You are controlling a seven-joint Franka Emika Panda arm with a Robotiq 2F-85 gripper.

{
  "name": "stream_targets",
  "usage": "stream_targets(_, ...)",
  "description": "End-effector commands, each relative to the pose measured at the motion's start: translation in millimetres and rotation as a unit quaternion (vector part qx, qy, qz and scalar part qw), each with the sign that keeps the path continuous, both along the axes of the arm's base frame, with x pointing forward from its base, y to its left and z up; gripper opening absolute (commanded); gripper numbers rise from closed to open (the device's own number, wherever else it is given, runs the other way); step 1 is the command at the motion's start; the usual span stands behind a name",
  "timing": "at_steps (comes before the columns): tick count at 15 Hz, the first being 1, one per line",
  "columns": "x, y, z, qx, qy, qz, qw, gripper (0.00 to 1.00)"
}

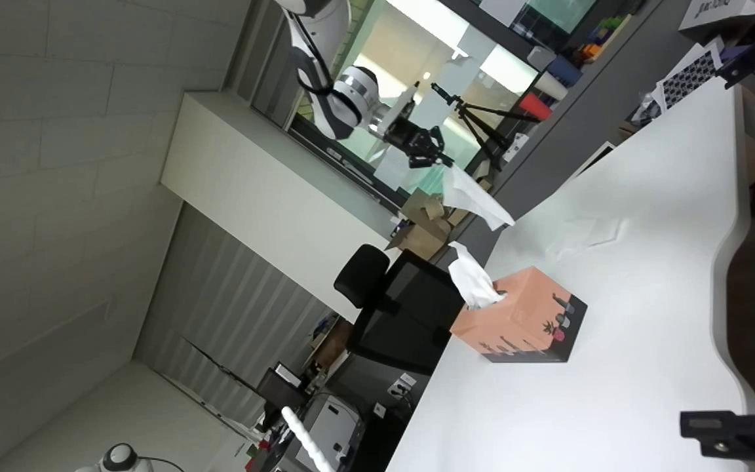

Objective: Take two tissues from the tissue box and put them on the table

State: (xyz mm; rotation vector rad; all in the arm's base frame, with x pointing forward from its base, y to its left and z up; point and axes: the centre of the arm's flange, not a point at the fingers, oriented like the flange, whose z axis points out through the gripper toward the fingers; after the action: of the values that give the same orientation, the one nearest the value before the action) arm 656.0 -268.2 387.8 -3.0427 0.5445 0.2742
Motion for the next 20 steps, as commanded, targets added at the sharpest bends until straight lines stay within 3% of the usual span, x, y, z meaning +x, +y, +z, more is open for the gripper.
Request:
stream_targets(1,1.2,-26.2,-66.3,-0.053,0.04,-0.07,0.9954,0.0)
stream_targets(5,-6.0,-49.6,-135.5,-0.102,0.107,-0.117,0.9821,0.0)
stream_targets(9,-22.9,-74.8,-177.4,-0.118,0.171,-0.131,0.9694,0.0)
stream_targets(10,-26.4,-77.8,-182.2,-0.118,0.184,-0.129,0.9674,0.26)
stream_targets(13,-29.9,-98.5,-174.0,-0.105,0.203,-0.118,0.9665,0.4)
stream_targets(15,-26.4,-69.5,-156.9,-0.091,0.194,-0.102,0.9713,0.54)
stream_targets(18,-16.2,-28.9,-116.7,-0.058,0.165,-0.014,0.9845,0.73)
stream_targets(20,-15.0,16.1,-95.8,-0.051,0.137,0.045,0.9882,0.87)
